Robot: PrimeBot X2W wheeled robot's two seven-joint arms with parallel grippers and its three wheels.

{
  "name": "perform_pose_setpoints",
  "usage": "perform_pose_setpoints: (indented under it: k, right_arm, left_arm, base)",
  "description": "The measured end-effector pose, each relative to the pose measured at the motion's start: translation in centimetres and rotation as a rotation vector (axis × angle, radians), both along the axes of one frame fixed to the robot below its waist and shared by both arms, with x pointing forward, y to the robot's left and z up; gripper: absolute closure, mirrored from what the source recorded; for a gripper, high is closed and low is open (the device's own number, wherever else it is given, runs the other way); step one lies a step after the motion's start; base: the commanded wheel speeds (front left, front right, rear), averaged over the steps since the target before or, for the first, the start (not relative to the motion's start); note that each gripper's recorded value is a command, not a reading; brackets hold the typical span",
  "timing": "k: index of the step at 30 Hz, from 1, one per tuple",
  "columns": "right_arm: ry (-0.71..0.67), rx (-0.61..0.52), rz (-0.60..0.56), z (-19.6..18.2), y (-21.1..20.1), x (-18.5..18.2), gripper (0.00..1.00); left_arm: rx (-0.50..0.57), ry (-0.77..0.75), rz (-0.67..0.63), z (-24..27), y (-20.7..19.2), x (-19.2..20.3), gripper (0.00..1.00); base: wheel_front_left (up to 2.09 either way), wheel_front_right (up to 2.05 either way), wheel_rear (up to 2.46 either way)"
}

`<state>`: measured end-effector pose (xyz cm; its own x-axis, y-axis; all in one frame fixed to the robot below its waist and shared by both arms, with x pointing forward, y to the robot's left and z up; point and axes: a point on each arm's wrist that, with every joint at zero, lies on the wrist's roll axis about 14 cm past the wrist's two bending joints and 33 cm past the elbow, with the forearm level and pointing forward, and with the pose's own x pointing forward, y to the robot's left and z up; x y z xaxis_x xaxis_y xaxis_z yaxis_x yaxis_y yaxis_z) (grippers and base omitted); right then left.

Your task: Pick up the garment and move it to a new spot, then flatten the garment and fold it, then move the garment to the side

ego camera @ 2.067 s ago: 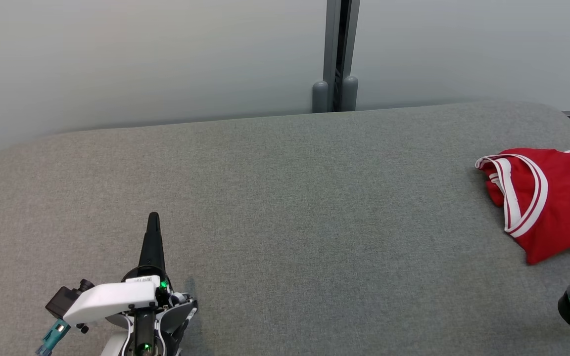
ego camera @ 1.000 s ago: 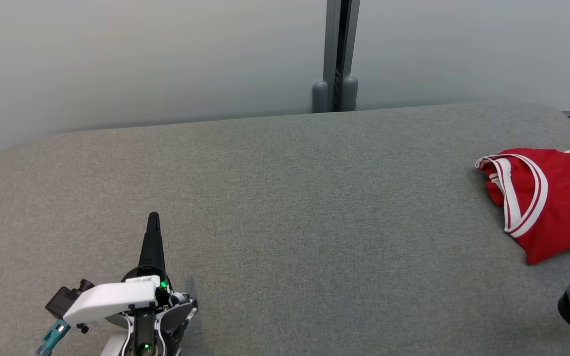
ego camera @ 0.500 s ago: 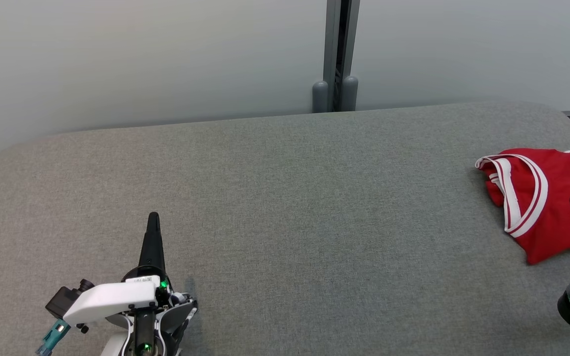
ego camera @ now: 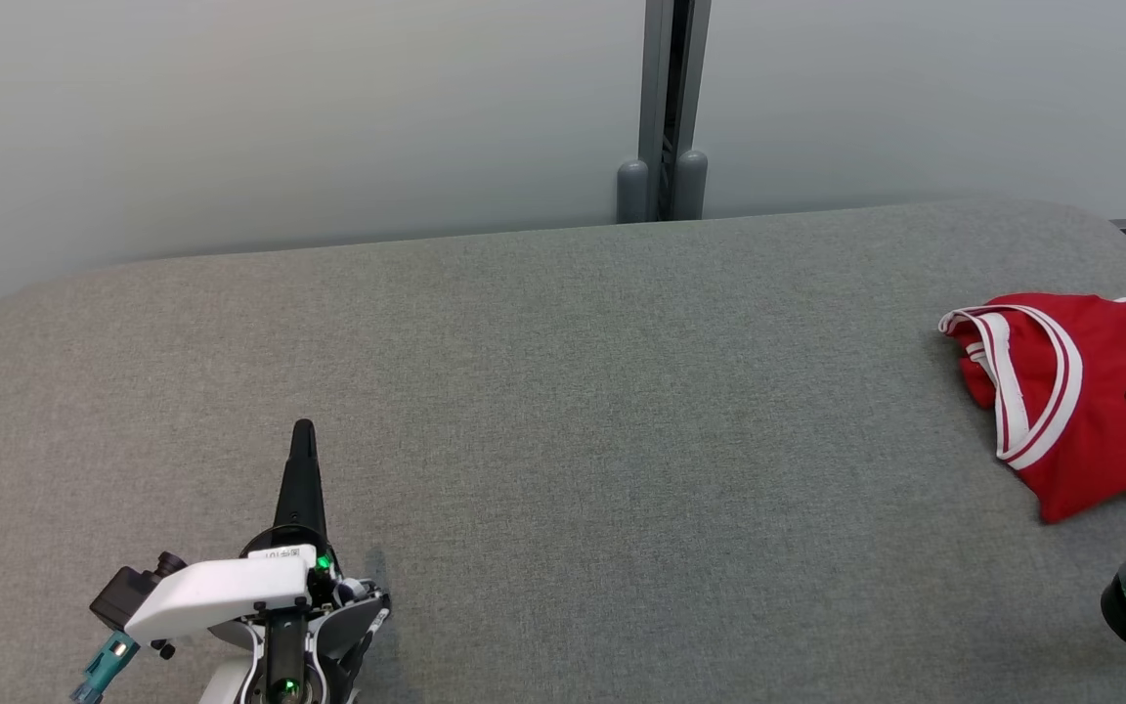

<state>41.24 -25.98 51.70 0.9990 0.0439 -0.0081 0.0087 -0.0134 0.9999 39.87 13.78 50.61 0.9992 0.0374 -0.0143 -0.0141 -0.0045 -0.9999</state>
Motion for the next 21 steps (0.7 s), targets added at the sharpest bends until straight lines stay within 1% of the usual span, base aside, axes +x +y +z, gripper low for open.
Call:
perform_pose_setpoints:
  k: [21]
  right_arm:
    - [0.0,-0.001,0.001,0.01,0.0,0.01,1.0]
  left_arm:
    - [0.0,0.0,0.0,0.0,0.0,0.0,1.0]
  base:
    - [0.0,0.0,0.0]
